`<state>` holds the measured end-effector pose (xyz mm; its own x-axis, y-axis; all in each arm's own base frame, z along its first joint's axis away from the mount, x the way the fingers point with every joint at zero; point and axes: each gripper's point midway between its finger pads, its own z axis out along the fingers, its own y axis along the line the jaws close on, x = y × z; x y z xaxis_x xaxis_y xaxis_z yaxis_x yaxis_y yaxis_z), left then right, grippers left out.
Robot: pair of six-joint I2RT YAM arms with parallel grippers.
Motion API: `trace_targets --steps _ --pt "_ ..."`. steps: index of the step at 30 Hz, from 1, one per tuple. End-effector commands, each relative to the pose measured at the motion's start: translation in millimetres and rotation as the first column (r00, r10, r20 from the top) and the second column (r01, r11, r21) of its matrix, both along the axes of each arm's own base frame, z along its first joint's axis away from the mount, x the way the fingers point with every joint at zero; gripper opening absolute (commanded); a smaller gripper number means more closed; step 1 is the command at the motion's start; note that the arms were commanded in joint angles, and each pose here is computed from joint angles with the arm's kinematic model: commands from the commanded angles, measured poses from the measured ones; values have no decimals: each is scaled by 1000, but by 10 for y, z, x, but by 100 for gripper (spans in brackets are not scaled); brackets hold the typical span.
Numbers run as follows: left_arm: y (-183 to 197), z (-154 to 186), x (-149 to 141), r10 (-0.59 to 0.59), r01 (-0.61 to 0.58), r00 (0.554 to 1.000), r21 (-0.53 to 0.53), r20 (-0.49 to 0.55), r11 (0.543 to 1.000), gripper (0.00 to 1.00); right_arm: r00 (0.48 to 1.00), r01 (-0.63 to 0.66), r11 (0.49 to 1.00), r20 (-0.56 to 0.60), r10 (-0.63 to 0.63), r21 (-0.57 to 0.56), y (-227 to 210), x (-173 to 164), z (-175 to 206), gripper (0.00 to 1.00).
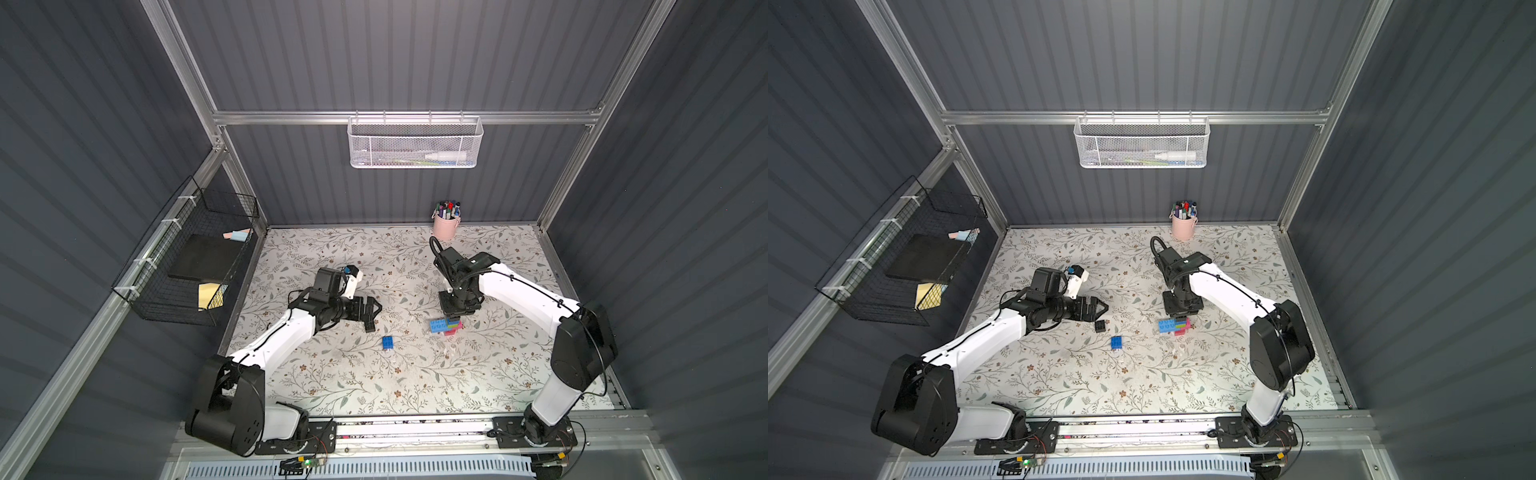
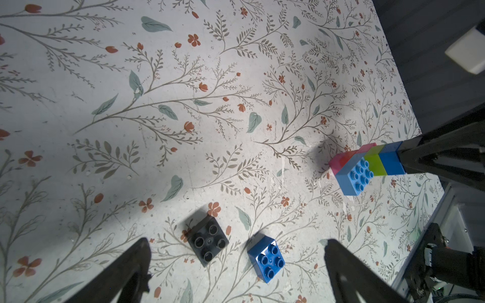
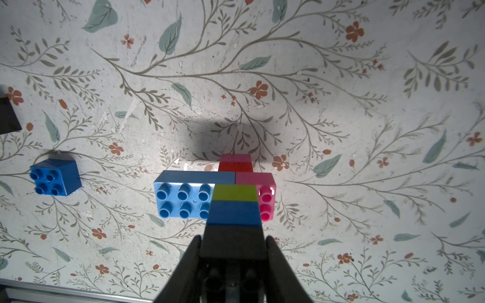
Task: Assemble the number 4 with lego
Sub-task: Assemble the lego brick with the lego brick.
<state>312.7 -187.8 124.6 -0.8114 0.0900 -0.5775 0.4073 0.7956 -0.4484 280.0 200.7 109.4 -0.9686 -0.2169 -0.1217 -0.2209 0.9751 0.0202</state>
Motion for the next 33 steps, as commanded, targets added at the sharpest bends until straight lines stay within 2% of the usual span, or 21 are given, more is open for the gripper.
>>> trace_targets --steps 1,12,18,26,33 --pt "-46 92 35 -21 21 1000 -6 22 1000 99 989 -11 994 -151 -6 -110 -115 -275 -380 25" --pt "-55 99 53 -21 22 999 -9 25 1000 99 974 84 983 -194 -116 -163 -161 -416 -551 25" --pt "-61 97 55 -24 24 999 -11 27 1000 99 957 184 974 -202 -209 -133 -104 -456 -623 25" --pt "-46 100 23 -32 32 999 1 22 999 100 949 217 971 -210 -235 -104 -18 -446 -667 24" --pt "-27 123 -8 -30 30 999 3 31 1000 99 956 198 978 -206 -209 -69 64 -434 -706 24"
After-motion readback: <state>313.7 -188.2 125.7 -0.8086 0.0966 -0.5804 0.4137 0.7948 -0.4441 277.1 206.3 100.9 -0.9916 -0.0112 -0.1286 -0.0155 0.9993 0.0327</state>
